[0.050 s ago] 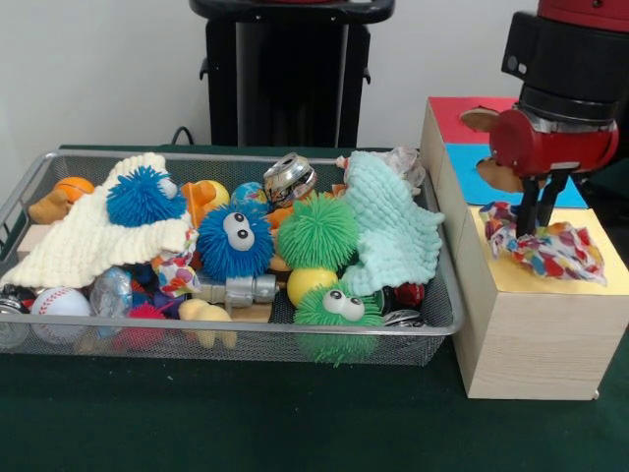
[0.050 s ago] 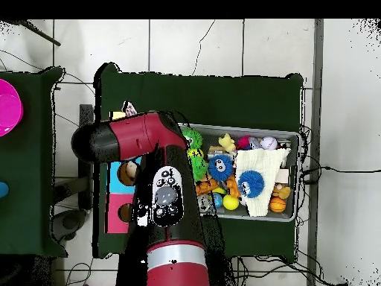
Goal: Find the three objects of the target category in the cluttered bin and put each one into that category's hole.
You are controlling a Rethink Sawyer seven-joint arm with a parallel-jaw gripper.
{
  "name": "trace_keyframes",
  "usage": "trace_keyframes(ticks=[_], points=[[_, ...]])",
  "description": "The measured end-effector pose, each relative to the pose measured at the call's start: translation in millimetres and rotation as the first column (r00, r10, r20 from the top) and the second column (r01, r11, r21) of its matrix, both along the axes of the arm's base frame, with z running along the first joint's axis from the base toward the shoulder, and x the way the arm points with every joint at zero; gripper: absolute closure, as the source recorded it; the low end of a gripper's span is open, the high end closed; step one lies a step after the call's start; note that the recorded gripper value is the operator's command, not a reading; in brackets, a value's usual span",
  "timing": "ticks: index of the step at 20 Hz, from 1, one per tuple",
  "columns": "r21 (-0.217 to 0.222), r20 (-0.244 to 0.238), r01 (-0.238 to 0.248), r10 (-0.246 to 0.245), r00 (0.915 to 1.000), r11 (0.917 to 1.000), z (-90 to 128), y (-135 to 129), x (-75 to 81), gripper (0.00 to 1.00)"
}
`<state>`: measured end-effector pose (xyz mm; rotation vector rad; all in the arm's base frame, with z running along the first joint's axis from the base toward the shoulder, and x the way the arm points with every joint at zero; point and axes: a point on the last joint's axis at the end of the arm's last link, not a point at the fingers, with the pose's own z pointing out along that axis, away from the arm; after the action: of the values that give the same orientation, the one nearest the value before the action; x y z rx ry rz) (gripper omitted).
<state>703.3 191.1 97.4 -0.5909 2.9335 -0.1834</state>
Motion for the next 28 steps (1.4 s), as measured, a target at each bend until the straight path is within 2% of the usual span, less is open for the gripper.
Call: trace_keyframes(ticks=[5,16,28], points=[[-0.004,0.01,-0.032,0.032,0.9994,0.9995,-10.4,12.5,-5.5,1.0],[-0.003,0.004,-0.068,0.068,0.9977,0.9977,-11.4,35.4,-20.0,1.0],[-0.002,0.014,-0.078,0.078,0.9968,0.9969,-15.9,41.2,-21.5,1.0]])
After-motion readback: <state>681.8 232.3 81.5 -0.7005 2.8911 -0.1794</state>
